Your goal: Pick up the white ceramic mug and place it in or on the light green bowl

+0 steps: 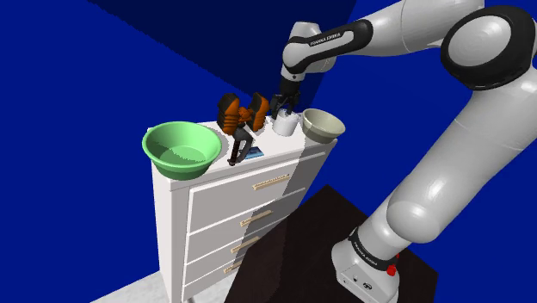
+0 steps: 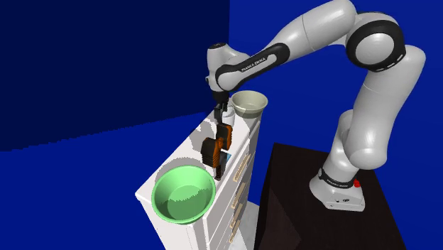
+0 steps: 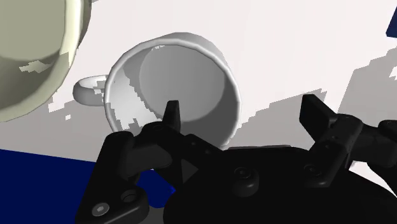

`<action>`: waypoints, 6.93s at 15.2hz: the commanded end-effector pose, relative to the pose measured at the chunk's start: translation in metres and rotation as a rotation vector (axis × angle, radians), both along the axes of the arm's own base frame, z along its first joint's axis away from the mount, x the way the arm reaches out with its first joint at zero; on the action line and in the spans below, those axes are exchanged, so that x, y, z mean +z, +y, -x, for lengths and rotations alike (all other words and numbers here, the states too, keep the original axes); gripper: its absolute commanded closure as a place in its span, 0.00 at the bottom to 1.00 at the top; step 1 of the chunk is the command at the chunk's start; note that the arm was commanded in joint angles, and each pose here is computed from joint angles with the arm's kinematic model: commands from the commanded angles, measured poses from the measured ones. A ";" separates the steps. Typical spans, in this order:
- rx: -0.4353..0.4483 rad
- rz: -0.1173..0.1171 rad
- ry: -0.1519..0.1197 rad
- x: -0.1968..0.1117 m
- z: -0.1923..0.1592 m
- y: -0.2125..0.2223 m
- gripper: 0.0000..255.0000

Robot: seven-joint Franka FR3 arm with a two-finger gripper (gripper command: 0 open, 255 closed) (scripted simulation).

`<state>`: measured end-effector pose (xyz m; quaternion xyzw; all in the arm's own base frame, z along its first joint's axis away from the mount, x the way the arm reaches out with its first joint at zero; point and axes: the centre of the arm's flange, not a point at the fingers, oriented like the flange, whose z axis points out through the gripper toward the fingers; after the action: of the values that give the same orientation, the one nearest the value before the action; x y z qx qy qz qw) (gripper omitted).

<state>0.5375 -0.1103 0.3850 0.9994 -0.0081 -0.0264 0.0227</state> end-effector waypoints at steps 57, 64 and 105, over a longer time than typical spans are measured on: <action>0.000 0.000 -0.001 0.133 -0.001 0.064 1.00; 0.000 0.000 -0.001 0.138 -0.003 0.156 1.00; 0.000 0.000 -0.001 0.059 -0.011 0.449 1.00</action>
<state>0.5476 0.3395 0.4473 0.9994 -0.0082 -0.0261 0.0230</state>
